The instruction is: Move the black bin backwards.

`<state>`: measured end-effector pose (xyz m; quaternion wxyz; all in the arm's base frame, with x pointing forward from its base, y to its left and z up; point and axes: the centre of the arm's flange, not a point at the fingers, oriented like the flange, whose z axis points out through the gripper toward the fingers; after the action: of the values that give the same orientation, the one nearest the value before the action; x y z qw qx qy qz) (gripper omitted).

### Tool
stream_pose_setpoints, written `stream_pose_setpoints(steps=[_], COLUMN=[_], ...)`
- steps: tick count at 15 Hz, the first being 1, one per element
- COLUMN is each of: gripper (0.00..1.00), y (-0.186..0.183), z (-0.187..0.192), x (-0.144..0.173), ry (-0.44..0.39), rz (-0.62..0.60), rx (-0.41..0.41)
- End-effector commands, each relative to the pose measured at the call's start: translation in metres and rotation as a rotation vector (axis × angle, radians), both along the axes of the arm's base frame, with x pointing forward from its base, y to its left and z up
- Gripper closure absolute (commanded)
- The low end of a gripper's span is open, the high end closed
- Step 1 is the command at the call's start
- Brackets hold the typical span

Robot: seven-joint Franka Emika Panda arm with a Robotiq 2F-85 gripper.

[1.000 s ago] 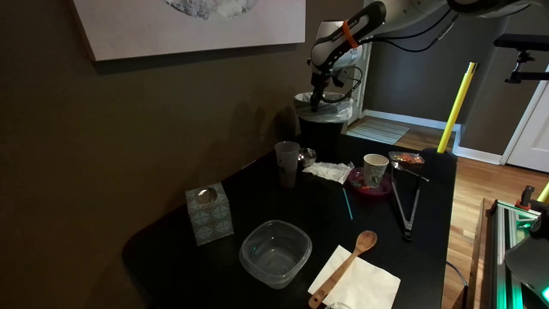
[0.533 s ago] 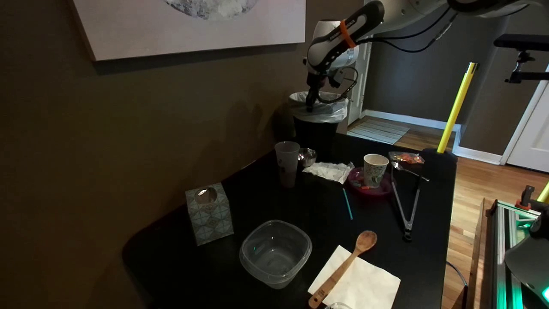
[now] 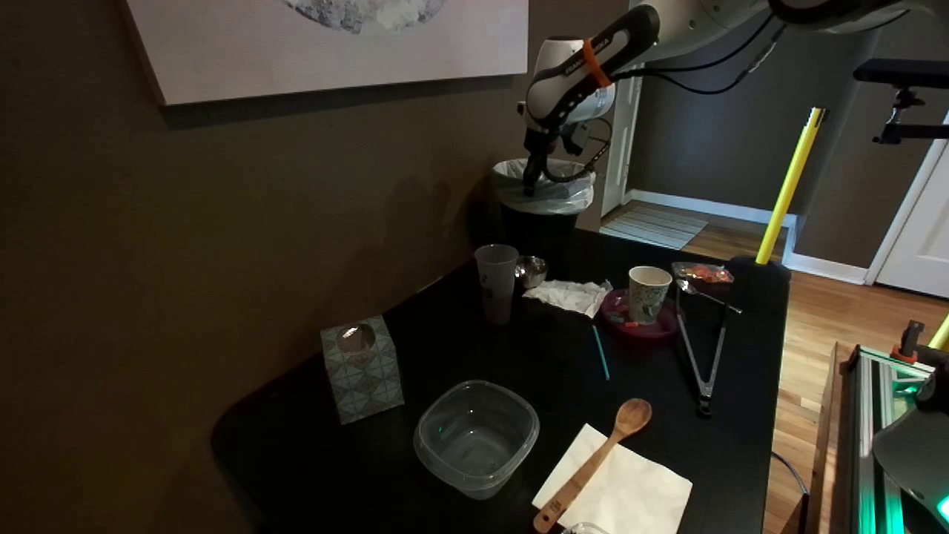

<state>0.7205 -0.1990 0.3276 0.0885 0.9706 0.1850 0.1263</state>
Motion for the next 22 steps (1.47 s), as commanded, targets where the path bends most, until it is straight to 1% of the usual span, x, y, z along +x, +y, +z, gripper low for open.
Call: stream_pose_setpoints(steps=[1,3,4,5,6,7,8,9,10,11,12,13,14,15,16,19,21,22], gripper=[0.99,0.99,0.90,0.69,0.65,0.64,0.59,0.53,0.44,0.37,0.28,0.22,0.13,0.06,0.01,0.00,0.00,0.00], y=[0.001,0.001,0.001,0.001,0.001,0.000,0.000,-0.001,-0.002,-0.005,-0.008,-0.013,-0.019,-0.024,-0.035,-0.071,-0.101,-0.120], z=[0.001,-0.001,-0.002,-0.003,-0.001,-0.001,0.001,0.004,0.008,0.016,0.024,0.037,0.049,0.061,0.078,0.127,0.155,0.168], x=[0.002,0.002,0.002,0.001,0.002,0.002,0.002,0.002,0.001,-0.003,-0.006,-0.011,-0.015,-0.020,-0.026,-0.050,-0.070,-0.080], ry=[-0.025,-0.019,-0.017,-0.015,-0.018,-0.020,-0.022,-0.025,-0.025,-0.021,-0.023,-0.018,-0.014,-0.004,0.003,0.025,0.010,-0.006], rz=[0.027,0.029,0.028,0.028,0.030,0.029,0.027,0.024,0.022,0.023,0.021,0.020,0.025,0.025,0.024,0.018,-0.041,-0.101], rx=[-0.033,-0.036,-0.037,-0.038,-0.042,-0.045,-0.046,-0.046,-0.044,-0.031,-0.031,-0.017,-0.003,0.014,0.048,0.154,0.180,0.184])
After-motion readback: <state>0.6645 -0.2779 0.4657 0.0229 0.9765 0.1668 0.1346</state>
